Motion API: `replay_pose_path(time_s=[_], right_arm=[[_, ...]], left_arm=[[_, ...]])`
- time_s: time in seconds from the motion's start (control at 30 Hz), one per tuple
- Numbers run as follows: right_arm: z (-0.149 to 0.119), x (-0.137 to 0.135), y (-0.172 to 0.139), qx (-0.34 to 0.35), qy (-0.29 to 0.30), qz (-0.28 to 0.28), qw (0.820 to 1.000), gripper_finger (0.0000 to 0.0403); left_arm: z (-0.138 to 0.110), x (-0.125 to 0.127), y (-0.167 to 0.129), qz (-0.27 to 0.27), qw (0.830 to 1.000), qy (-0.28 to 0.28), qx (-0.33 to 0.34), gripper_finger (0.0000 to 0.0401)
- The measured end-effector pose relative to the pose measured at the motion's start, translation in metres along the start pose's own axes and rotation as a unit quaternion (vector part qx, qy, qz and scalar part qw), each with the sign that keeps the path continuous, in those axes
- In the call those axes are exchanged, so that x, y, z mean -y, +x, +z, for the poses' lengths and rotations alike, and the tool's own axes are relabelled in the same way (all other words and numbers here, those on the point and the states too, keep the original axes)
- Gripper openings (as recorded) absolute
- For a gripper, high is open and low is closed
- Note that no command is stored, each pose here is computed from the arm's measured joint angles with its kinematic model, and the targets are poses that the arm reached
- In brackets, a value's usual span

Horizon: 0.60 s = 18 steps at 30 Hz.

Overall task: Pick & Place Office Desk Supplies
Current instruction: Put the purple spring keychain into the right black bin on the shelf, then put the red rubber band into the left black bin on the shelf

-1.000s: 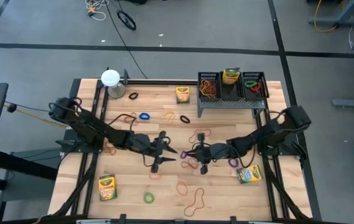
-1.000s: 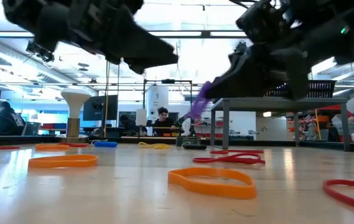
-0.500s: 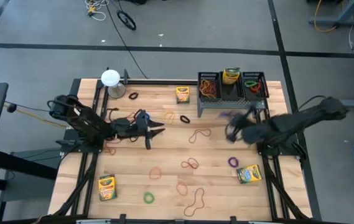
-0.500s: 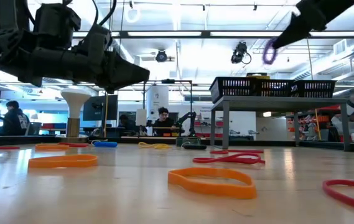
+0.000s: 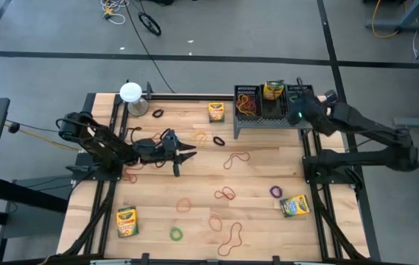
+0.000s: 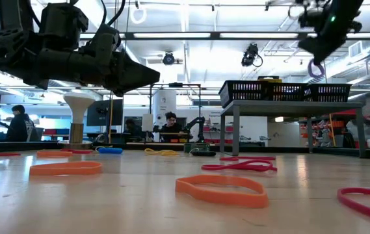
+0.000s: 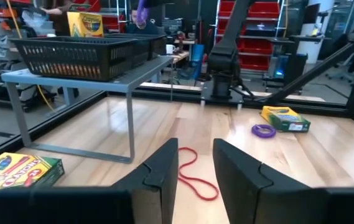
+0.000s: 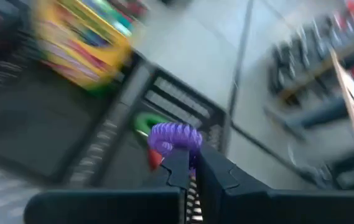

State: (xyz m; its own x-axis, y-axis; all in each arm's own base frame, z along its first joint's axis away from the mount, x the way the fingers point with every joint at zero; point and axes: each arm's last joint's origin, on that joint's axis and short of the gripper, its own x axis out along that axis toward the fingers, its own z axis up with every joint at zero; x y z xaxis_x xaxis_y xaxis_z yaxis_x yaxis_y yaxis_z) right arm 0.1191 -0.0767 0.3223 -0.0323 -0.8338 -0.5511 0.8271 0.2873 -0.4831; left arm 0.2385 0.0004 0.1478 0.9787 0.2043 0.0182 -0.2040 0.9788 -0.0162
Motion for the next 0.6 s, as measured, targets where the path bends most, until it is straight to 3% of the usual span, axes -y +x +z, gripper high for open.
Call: replay_pose_path(time_s=[0.23, 0.6], right_arm=[[0.005, 0.005, 0.035, -0.094, 0.003, -0.033, 0.995, 0.0029], [0.009, -0.005, 0.053, -0.129, -0.024, -0.055, 0.99, 0.0123]], left_arm=[[0.0, 0.0, 0.0, -0.001, 1.0, -0.007, -0.003, 0.0107], [-0.003, 0.0, 0.0, -0.001, 1.0, -0.011, -0.015, 0.0107]])
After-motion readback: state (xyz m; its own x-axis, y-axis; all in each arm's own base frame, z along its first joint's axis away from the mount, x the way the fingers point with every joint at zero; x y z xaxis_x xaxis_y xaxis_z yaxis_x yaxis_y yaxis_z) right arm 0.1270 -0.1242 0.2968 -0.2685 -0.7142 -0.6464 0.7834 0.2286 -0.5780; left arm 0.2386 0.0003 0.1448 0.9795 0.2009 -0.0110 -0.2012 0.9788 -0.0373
